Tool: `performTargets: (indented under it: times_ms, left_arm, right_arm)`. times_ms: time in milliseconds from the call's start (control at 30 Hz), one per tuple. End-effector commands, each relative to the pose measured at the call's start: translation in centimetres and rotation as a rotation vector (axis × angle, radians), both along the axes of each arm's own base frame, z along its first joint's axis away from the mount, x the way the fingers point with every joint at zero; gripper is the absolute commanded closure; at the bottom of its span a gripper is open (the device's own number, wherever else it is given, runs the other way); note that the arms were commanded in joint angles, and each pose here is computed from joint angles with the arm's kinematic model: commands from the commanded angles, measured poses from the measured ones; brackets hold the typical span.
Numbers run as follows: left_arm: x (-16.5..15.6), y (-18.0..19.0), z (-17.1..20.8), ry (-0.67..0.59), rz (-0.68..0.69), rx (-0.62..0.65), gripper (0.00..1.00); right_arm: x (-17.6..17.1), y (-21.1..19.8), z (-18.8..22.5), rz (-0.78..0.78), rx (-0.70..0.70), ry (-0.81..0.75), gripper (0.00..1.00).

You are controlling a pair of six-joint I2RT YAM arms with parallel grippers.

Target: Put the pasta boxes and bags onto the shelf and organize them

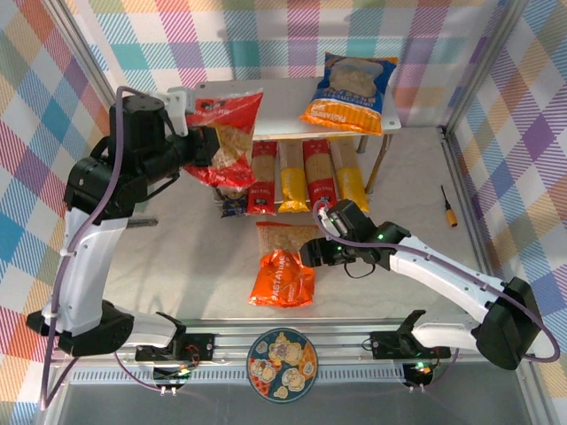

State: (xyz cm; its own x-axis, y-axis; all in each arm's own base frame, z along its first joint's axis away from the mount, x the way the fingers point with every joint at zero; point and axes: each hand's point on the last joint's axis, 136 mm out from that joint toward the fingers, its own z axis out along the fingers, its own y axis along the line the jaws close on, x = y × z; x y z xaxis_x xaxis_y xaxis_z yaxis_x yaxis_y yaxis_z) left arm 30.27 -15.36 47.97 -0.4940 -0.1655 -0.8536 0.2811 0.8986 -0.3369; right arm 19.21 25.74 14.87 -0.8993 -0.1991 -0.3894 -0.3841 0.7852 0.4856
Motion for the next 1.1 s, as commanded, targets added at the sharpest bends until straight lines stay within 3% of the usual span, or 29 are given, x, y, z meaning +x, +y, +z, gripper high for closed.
performTargets:
  times_ms: [0,567,1067]
  left_arm:
    - [2.0,1.1,6.5,-0.262,0.085,-0.042,1.00]
    - [7.8,0.8,8.2,-0.430,0.219,-0.017,1.00]
    - [12.6,-0.1,5.6,-0.414,0.267,0.088,1.00]
  right_arm:
    - [0.4,1.4,1.8,0.036,0.053,-0.037,0.34]
    - [0.6,1.8,1.4,0.046,0.052,-0.025,0.34]
    - [0.9,1.6,1.1,0.042,0.022,-0.032,0.34]
